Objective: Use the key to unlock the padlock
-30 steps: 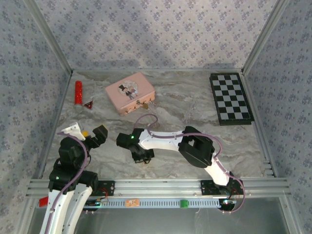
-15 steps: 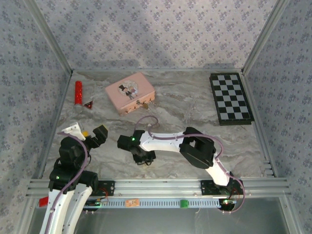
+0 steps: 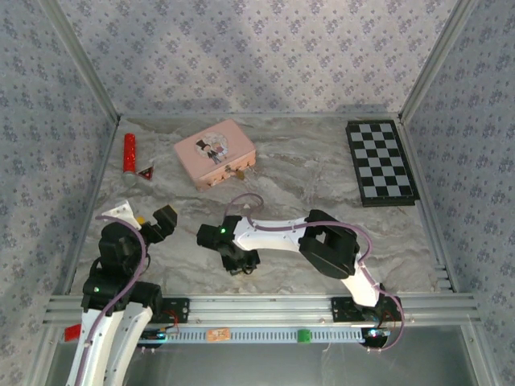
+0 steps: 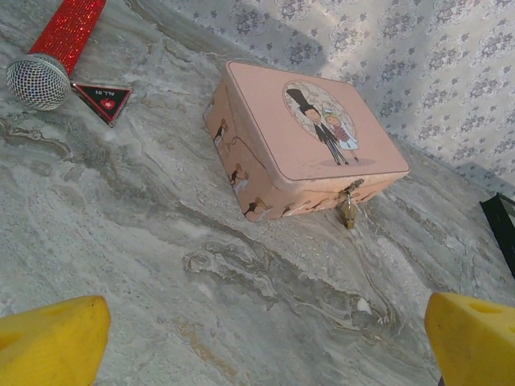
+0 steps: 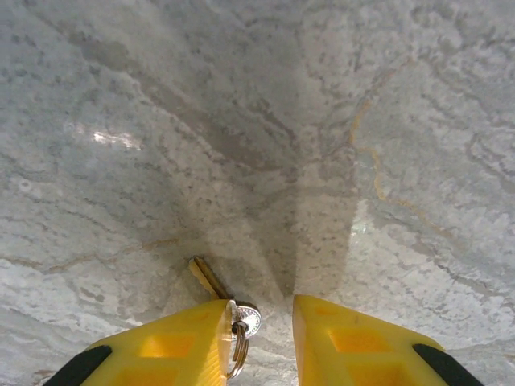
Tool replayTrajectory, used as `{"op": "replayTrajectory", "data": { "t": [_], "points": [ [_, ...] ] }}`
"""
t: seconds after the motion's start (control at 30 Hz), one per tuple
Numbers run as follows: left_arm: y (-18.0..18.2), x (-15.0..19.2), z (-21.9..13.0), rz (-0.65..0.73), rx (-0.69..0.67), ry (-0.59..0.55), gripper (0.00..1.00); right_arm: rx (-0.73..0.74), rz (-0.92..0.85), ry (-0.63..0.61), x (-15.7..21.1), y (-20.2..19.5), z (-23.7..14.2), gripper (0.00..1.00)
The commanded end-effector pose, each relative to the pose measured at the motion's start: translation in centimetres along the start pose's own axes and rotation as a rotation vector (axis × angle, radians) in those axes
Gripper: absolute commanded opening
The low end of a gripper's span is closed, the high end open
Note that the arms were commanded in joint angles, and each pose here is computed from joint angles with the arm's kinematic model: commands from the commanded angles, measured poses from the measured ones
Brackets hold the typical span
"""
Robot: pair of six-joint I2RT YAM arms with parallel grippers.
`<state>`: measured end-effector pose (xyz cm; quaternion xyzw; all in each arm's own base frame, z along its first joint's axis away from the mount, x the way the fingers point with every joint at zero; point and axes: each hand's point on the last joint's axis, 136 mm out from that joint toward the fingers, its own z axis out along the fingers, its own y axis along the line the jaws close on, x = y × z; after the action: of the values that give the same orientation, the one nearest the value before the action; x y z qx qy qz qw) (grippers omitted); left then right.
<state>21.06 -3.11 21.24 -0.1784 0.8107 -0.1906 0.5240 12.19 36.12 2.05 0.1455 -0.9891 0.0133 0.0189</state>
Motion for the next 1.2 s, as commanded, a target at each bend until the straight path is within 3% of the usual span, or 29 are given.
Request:
{"op": "replayTrajectory", "data": {
  "t": [0.0,0.4,0.63,0.87,1.17],
  "points": [
    [-0.2,-0.4,0.1,0.005,0.006,-0.013,1.00,-0.005,-0.027,0.018,0.6,-0.2,-0.1,0.25],
    [0.0,0.0,0.7,0.003,-0.004,0.012,1.00,0.000,-0.014,-0.036,0.2,-1.0,-1.4,0.00],
    [-1.8,1.4,1.7,0.013,0.084,0.116,1.00,-0.063,0.018,-0.174,-2.0,-1.7,-3.9,0.00],
    [-4.2,3.6,3.3,-0.022,0.209,0.260,1.00,-0.276,0.120,-0.366,-5.4,-2.7,-7.3,0.00],
    [-7.3,4.7,4.8,-0.174,0.384,0.292,0.98,-0.500,0.219,-0.617,-10.1,-5.4,-12.1,0.00]
  ]
}}
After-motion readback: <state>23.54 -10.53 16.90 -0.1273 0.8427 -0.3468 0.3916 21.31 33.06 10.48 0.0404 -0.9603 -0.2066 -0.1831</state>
